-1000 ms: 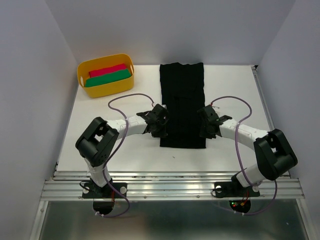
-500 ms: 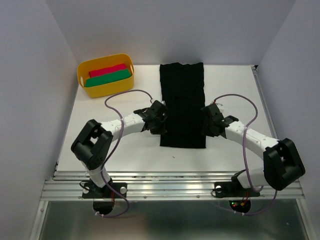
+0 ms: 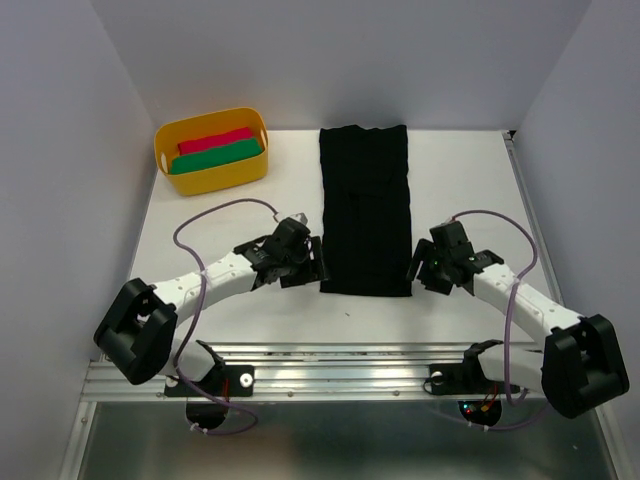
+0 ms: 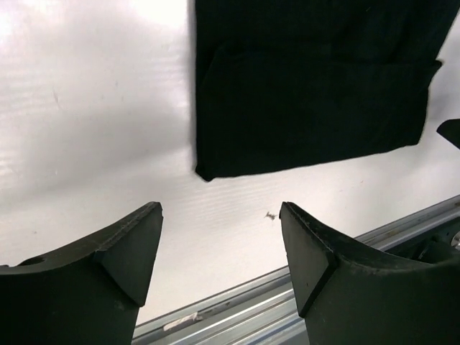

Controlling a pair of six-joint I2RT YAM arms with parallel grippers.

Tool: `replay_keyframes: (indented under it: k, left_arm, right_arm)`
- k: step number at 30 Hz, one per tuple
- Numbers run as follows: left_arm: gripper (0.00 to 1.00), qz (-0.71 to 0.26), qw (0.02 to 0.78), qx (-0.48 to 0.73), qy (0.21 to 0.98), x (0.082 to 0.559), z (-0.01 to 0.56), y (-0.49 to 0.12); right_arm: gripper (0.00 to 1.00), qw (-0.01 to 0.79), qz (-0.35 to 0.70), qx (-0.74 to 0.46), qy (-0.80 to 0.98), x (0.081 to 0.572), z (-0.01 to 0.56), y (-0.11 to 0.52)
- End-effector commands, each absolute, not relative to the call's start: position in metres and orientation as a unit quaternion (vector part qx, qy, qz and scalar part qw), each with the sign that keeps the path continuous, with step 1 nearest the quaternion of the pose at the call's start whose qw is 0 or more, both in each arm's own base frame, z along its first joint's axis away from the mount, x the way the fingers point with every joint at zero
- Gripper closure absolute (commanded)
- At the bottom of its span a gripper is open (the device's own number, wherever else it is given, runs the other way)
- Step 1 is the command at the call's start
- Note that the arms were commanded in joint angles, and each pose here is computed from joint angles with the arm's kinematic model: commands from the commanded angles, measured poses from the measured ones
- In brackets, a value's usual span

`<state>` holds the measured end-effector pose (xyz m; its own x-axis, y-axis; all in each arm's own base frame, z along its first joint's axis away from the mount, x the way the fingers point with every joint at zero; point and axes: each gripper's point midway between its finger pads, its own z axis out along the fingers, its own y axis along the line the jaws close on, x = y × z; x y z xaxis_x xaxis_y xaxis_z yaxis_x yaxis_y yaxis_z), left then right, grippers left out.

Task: Roll the t-shirts
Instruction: Roll the T-shirt to the center of the board.

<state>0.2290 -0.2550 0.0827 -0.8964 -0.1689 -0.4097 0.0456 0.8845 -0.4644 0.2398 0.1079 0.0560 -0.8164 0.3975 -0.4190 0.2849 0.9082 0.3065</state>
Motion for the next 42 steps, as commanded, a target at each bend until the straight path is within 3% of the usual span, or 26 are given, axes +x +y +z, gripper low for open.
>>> replay_keyframes:
  k: [1,10,23,42]
  left_arm:
    - [0.25,-0.273,0.212,-0.061,0.936,0.219,0.078,-0.257]
    - [0.35,-0.290,0.177,-0.079,0.937,0.206,0.047,-0.261]
    - [0.48,-0.267,0.166,-0.093,0.945,0.206,0.028,-0.257]
    - [0.50,-0.265,0.185,-0.122,0.938,0.216,0.028,-0.255]
  right_arm:
    - [0.31,0.224,0.179,0.201,0.937,0.229,0.052,0.123]
    - [0.38,0.220,0.204,0.228,0.926,0.218,0.035,0.127]
    - [0.60,0.215,0.202,0.237,0.926,0.217,0.027,0.126]
    - [0.61,0.217,0.203,0.236,0.925,0.220,0.028,0.127]
